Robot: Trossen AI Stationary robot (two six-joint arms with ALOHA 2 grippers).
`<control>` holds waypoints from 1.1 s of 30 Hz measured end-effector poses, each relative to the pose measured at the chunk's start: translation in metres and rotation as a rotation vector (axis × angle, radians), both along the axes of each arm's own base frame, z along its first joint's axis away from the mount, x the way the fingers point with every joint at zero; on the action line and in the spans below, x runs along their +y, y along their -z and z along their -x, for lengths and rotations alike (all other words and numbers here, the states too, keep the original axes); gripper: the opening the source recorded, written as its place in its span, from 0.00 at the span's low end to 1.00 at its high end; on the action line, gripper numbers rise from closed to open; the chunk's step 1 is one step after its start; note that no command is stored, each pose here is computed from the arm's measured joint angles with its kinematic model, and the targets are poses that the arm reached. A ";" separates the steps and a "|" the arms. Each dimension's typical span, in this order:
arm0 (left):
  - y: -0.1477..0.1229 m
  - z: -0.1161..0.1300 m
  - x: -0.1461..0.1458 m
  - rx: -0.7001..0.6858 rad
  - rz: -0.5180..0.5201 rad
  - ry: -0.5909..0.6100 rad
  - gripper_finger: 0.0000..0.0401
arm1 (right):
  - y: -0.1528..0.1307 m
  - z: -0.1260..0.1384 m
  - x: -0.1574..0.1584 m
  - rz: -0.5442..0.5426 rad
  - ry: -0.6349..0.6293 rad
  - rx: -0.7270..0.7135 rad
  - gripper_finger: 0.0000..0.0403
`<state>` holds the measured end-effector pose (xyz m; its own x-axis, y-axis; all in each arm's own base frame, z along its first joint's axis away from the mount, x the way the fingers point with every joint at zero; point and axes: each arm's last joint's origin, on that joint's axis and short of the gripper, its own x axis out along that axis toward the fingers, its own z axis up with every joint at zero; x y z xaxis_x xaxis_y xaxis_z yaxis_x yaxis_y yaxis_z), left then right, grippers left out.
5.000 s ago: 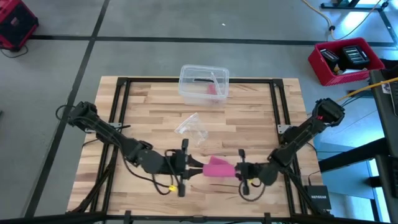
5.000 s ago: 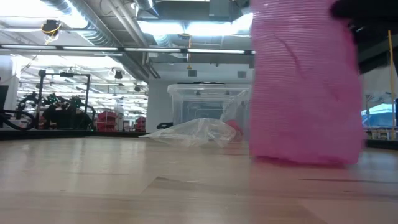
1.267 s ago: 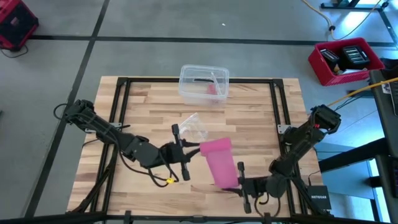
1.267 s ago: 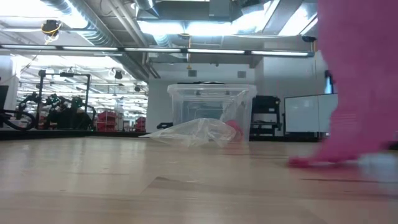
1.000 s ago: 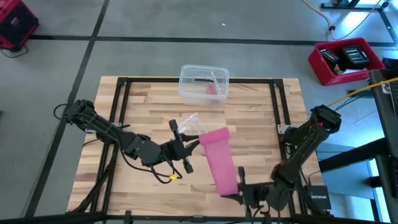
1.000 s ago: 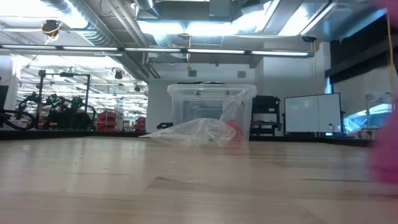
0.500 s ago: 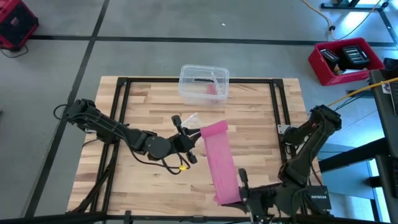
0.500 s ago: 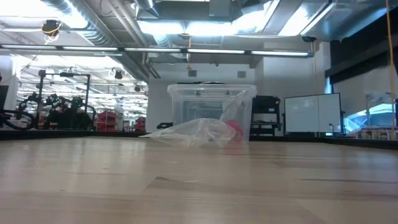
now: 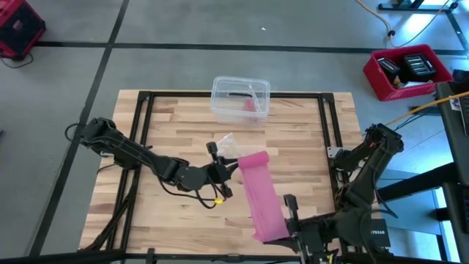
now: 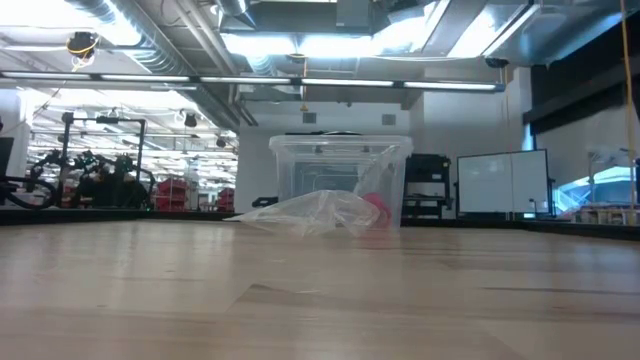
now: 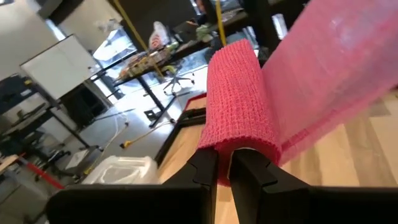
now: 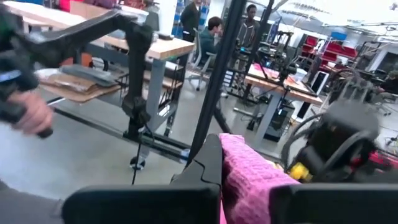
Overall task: Roll bandage
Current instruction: Roll the pink bandage
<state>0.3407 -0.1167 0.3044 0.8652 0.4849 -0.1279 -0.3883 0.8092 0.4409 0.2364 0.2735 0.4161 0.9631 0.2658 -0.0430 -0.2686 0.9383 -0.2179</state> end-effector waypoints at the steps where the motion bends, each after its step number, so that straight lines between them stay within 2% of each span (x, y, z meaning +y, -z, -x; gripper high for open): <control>1: 0.003 -0.002 -0.001 0.011 -0.010 0.008 0.05 | -0.003 -0.001 -0.002 -0.007 0.005 -0.003 0.01; 7: 0.021 -0.011 -0.007 0.066 -0.045 0.040 0.05 | -0.018 -0.007 -0.011 -0.047 0.036 -0.017 0.01; 14: 0.043 -0.018 -0.024 0.122 -0.047 0.145 0.05 | -0.038 -0.020 -0.033 -0.071 0.114 -0.007 0.01; 19: 0.054 -0.018 -0.036 0.151 -0.062 0.171 0.05 | -0.046 -0.031 -0.052 -0.065 0.221 -0.005 0.01; 26: 0.065 -0.019 -0.057 0.123 -0.084 0.214 0.05 | -0.057 -0.042 -0.089 -0.172 0.345 -0.018 0.01; 33: 0.070 -0.020 -0.065 0.111 -0.112 0.238 0.05 | -0.052 -0.058 -0.124 -0.217 0.458 0.037 0.01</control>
<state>0.3605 -0.1816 0.2346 0.9402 0.2859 -0.1853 -0.1372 0.8157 0.5620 0.2943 0.1496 0.4676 0.9817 -0.1769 -0.0700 0.1772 0.9842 -0.0029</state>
